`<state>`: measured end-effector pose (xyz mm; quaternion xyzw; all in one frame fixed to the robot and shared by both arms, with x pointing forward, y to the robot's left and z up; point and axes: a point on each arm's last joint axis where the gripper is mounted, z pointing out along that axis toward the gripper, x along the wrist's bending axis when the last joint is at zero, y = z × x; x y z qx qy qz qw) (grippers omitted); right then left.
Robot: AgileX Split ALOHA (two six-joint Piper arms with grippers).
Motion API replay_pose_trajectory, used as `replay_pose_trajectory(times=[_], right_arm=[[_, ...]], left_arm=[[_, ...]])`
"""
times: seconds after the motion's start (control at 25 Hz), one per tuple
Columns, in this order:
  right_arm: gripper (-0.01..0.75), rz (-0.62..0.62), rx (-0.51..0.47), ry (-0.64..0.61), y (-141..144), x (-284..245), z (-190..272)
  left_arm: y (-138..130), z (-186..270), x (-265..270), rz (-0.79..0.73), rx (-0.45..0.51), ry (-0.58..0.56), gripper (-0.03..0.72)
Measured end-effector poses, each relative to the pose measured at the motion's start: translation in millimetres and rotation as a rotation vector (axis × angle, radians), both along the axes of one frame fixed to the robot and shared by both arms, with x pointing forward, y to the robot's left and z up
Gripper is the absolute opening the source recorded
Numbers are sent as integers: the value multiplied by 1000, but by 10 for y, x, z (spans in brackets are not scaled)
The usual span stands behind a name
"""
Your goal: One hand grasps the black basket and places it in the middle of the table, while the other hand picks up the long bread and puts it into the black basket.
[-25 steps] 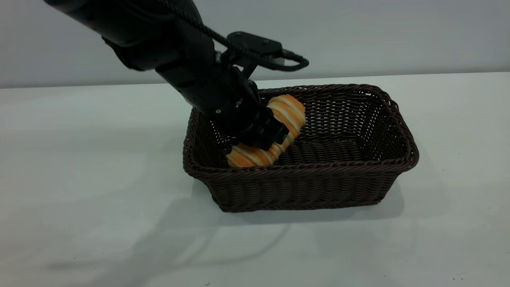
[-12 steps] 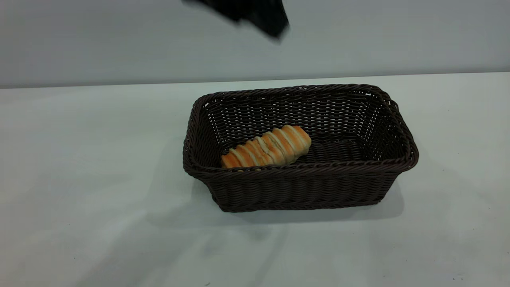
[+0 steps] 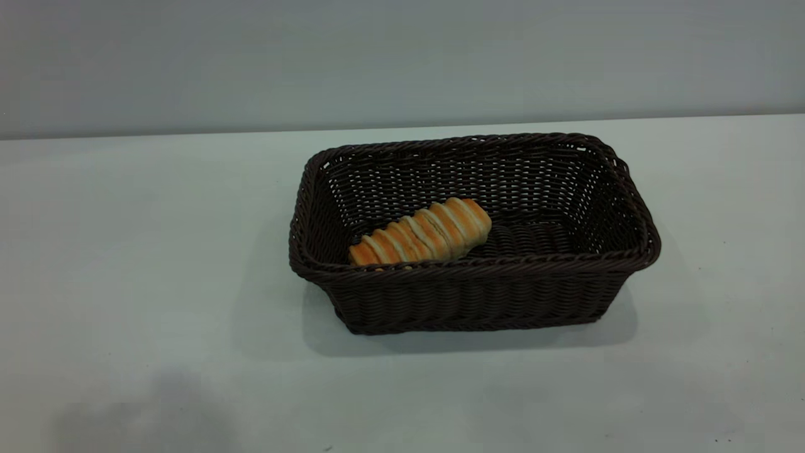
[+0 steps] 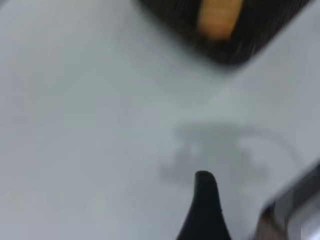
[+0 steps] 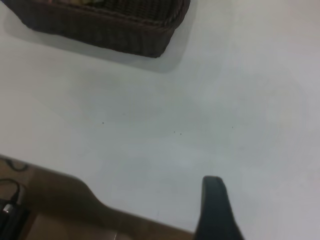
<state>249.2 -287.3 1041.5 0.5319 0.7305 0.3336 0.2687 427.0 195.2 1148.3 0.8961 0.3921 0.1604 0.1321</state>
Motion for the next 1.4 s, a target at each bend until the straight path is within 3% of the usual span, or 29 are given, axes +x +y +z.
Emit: replay_pose_trajectory(times=[0.28, 0.6, 0.8, 1.0, 1.4], right_arm=[[534, 0, 0, 0, 0, 0, 0], [533, 0, 5, -38, -7, -55, 3], [533, 0, 7, -59, -11, -87, 4], [533, 0, 7, -58, -11, -87, 3], [533, -2, 9, -62, -10, -93, 3]], left_arm=[[475, -205, -721, 102, -61, -47, 617], [924, -848, -1436, 239, -171, -81, 599], [936, -1163, -1536, 233, -195, -31, 593], [893, -1188, -1553, 149, -210, -25, 593], [889, -1185, -1558, 137, -217, -30, 593]])
